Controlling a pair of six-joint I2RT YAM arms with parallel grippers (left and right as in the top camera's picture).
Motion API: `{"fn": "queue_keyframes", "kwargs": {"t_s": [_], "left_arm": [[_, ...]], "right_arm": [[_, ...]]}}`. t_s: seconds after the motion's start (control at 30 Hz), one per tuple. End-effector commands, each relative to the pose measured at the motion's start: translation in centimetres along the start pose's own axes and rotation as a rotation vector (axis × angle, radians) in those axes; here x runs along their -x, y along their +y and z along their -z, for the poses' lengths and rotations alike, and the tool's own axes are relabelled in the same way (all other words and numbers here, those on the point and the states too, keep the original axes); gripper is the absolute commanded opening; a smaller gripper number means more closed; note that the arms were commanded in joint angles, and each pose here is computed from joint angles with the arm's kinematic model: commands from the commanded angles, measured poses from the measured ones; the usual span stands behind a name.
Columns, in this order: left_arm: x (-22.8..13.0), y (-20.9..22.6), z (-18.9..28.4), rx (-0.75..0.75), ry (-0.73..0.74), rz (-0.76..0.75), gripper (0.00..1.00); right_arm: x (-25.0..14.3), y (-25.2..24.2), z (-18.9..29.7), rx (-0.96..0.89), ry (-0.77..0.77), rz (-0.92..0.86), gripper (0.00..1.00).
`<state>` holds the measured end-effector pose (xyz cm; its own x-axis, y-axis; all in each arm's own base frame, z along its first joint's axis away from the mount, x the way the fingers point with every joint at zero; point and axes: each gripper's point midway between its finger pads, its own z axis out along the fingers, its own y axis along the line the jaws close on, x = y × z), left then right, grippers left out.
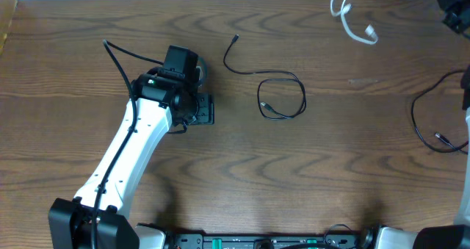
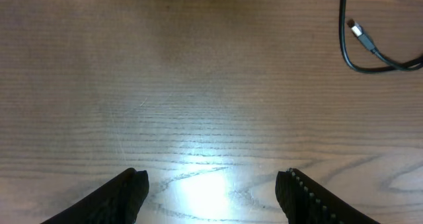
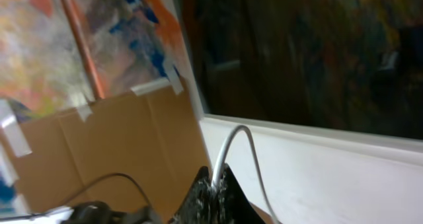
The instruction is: Untangle cables
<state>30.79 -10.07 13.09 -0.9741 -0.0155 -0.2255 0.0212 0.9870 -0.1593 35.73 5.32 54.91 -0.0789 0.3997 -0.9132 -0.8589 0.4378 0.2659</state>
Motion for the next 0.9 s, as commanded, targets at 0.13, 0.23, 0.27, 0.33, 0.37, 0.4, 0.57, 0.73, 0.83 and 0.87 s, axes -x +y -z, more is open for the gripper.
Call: {"fn": "queue_keyframes", "kwargs": {"t_s": [0.13, 0.23, 0.27, 0.33, 0.37, 0.4, 0.57, 0.73, 0.83, 0.87], "left_arm": [[0.3, 0.1, 0.4, 0.009, -0.015, -0.013, 0.68], [0.3, 0.1, 0.4, 0.009, -0.015, -0.013, 0.68], [0.3, 0.1, 0.4, 0.009, -0.015, -0.013, 0.68], [0.3, 0.1, 0.4, 0.009, -0.015, -0.013, 0.68], [0.3, 0.1, 0.4, 0.010, -0.014, -0.014, 0.68], [0.3, 0.1, 0.4, 0.010, -0.014, -0.014, 0.68], [0.3, 0.1, 0.4, 0.010, -0.014, -0.013, 0.68], [0.1, 0.2, 0.4, 0.011, -0.007, -0.012, 0.68], [0.0, 0.2, 0.4, 0.012, -0.003, -0.012, 0.68], [0.0, 0.2, 0.4, 0.012, -0.003, -0.012, 0.68]], "right_arm": [[-0.4, -3.1, 0.1, -0.109, -0.033, -0.278, 0.01], [-3.3, -6.4, 0.7, -0.226, 0.031, -0.317, 0.01], [-4.6, -7.8, 1.2, -0.283, 0.057, -0.332, 0.01], [-7.2, -10.2, 2.3, -0.404, 0.105, -0.351, 0.01], [-8.1, -11.1, 2.8, -0.451, 0.121, -0.354, 0.01], [-9.2, -12.2, 3.7, -0.523, 0.143, -0.355, 0.01], [-12.6, -16.2, 7.9, -0.838, 0.227, -0.321, 0.01], [-11.6, -16.6, 9.4, -0.948, 0.238, -0.284, 0.01], [-10.5, -16.8, 10.5, -1.045, 0.285, -0.228, 0.01], [-10.3, -16.8, 11.2, -1.087, 0.308, -0.211, 0.01]]}}
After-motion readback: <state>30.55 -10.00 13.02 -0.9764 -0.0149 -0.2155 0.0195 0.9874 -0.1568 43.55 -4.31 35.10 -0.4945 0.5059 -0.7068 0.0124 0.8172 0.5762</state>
